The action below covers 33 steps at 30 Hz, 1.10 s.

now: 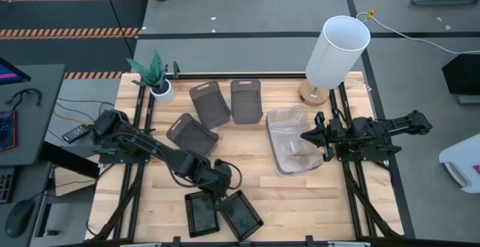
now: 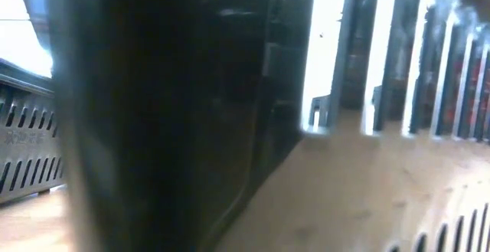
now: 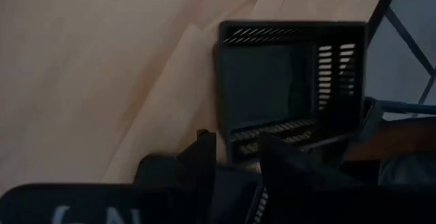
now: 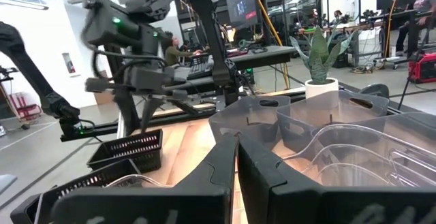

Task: Stack baskets by color
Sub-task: Stack the right black bin on the black bins

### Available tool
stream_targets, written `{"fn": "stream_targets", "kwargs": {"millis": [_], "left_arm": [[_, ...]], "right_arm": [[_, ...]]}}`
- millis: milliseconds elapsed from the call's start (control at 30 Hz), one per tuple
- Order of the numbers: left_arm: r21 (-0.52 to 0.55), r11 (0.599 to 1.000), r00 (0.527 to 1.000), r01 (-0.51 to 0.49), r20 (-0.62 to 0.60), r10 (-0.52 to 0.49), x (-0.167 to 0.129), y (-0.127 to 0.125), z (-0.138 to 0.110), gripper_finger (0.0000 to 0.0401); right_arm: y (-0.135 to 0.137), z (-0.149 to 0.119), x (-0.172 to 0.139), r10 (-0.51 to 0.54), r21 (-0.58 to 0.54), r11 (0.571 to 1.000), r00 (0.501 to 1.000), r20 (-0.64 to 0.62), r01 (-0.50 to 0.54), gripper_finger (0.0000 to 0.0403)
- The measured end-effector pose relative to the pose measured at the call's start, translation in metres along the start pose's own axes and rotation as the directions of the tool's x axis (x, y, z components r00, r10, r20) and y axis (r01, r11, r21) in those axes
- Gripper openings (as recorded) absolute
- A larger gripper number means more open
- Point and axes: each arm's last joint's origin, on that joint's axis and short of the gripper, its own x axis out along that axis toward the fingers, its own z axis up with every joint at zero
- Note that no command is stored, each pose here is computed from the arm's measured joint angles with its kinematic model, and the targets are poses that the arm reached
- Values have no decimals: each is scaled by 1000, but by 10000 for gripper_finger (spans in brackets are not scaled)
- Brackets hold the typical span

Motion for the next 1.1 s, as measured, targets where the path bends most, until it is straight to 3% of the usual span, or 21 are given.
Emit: {"fn": "stream_targets", "kwargs": {"millis": [233,433,833,967,1100], "left_arm": [[110,987,989,-120,-76,129,21,-31,16,116],[194,963,977,-184,-72,201,33,-42,26,125],[198,951,967,-236,-46,249,56,-26,27,228],[196,946,959,-259,-67,276,66,-15,23,234],[192,958,969,-213,-87,232,77,-9,19,224]], "right_arm": [[0,0,0,0,0,1000,1000,0,0,22],[0,0,0,0,0,1000,1000,0,0,22],[0,0,0,0,0,1000,1000,0,0,22],[0,0,0,0,0,1000,1000,0,0,22],[0,0,0,0,0,1000,1000,0,0,22]]}}
